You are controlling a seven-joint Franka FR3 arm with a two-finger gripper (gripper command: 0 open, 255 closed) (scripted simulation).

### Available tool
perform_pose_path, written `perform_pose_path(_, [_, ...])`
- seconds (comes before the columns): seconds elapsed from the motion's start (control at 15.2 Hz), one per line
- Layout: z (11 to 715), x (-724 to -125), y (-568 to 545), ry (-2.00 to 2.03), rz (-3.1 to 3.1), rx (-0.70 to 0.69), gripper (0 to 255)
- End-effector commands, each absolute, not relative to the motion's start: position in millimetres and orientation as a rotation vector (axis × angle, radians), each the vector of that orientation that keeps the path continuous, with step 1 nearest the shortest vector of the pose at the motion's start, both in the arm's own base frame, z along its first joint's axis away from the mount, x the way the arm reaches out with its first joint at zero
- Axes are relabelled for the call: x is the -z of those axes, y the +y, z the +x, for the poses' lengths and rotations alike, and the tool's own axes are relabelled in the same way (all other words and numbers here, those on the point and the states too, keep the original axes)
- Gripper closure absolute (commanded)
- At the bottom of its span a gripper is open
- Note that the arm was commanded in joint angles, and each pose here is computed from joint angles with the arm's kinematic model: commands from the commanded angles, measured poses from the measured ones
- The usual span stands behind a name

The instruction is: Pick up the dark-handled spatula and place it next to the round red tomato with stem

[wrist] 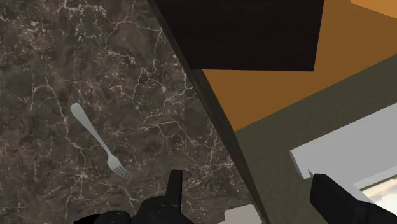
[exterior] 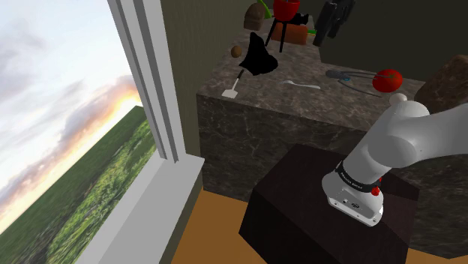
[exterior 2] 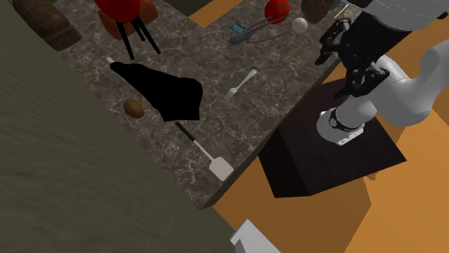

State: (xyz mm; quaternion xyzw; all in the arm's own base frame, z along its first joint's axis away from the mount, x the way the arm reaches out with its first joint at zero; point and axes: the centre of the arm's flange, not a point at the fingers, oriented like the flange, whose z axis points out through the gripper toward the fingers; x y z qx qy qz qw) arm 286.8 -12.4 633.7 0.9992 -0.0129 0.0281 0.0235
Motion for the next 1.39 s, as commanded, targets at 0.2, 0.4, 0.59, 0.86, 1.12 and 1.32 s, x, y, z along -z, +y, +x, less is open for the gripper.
perform_pose_path(0.2, [316, -610, 0, -0.191, 3.088, -0.088, 0])
perform_pose_path(0.4, [347, -587, 10, -0.342, 3.076, -0.089, 0])
perform_pose_path(0.59, [379, -563, 17, -0.492, 3.057, -0.089, 0])
perform_pose_path(0.86, [422, -532, 22, -0.690, 3.020, -0.090, 0])
perform_pose_path(1.12, [465, -502, 21, -0.885, 2.970, -0.090, 0])
perform_pose_path(1.32, [497, -479, 17, -1.030, 2.924, -0.090, 0])
